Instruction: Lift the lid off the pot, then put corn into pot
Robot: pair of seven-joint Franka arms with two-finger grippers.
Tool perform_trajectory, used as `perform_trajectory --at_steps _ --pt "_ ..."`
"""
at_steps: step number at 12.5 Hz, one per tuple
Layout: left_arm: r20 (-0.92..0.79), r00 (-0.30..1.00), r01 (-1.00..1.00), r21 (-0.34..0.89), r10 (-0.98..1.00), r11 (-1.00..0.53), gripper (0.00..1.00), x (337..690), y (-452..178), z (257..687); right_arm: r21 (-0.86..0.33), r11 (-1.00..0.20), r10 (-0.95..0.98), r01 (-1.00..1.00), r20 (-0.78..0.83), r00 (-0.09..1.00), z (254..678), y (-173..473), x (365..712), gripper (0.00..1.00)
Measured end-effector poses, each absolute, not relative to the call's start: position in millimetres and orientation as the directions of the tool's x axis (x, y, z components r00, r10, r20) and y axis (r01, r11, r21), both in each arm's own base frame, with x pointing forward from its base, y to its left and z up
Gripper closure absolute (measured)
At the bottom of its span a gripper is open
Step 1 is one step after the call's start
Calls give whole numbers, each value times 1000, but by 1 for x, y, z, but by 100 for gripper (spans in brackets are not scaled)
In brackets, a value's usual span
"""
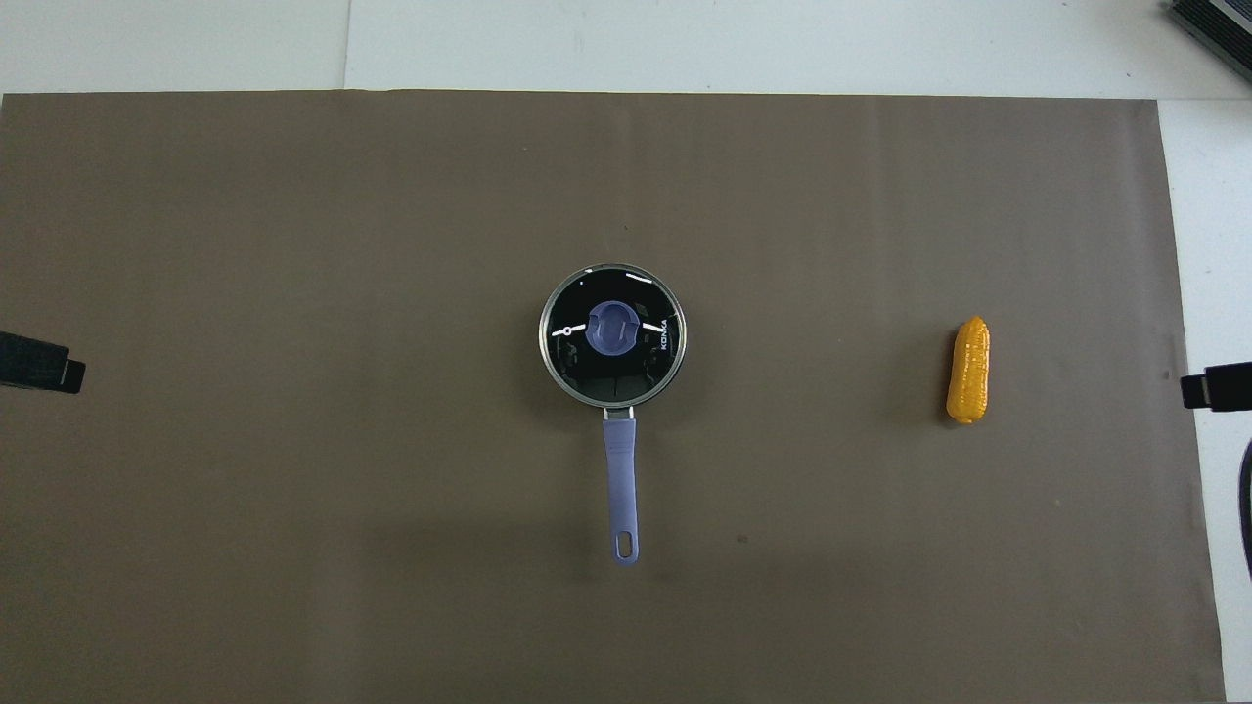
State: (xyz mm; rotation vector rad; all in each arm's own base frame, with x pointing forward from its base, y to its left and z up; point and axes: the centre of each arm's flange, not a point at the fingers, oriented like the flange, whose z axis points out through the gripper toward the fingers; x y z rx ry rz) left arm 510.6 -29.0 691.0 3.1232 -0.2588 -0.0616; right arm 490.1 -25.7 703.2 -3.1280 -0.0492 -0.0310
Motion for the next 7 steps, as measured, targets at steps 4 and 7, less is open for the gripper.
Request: perform_trajectory --at_steps 4,7 --pt "-40 985 -167 11 -167 -986 0 509 -30 691 -13 -999 31 32 20 999 703 -26 490 0" --pt "-39 984 -173 11 -173 -985 0 508 -34 691 -13 -999 31 32 20 999 703 -26 490 0"
